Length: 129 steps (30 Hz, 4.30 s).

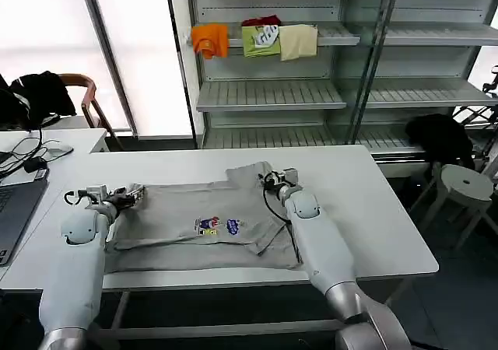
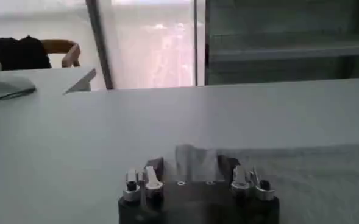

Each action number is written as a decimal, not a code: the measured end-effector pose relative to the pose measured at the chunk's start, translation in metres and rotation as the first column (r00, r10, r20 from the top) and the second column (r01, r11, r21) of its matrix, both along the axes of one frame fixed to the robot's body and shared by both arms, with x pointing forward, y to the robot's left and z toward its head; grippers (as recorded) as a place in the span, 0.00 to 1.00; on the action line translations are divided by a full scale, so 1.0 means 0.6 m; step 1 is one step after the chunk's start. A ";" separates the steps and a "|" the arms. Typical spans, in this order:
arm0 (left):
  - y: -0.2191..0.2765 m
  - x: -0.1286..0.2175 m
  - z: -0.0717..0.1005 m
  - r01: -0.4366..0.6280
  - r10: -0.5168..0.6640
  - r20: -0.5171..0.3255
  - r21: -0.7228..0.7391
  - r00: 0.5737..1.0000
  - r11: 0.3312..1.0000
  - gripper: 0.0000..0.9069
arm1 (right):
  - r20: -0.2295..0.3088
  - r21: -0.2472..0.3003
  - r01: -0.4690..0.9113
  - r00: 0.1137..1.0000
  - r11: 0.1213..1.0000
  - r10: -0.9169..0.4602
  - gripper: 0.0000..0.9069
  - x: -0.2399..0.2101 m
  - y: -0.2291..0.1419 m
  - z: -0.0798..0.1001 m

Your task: Fold and organize the clothes.

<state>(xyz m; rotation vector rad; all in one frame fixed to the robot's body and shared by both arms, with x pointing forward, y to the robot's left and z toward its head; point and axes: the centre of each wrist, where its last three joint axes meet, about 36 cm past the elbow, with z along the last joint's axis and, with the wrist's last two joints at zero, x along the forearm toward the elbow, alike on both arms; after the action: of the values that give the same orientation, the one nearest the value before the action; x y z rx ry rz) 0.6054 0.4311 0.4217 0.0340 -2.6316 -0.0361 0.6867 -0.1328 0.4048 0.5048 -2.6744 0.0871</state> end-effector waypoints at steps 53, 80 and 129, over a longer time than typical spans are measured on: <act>0.047 -0.202 0.002 0.184 -0.119 0.263 -0.241 0.957 0.953 0.00 | 0.170 0.195 -0.045 0.985 0.980 0.012 0.00 -0.302 -0.025 0.119; 0.059 -0.267 -0.019 0.231 -0.170 0.251 -0.242 0.953 0.942 0.01 | 0.111 0.137 -0.041 0.993 0.990 0.026 0.00 -0.408 -0.044 0.065; 0.038 -0.355 0.015 0.061 -0.048 0.198 -0.059 0.979 0.996 1.00 | 0.249 -0.035 0.125 0.962 0.992 -0.112 1.00 -0.443 -0.087 0.089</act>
<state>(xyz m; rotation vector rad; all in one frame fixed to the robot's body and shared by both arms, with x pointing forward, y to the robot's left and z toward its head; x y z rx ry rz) 0.3922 0.4542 0.4305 -0.0602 -2.8295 0.0356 0.4211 -0.1847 0.4584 0.3348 -2.9299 0.1943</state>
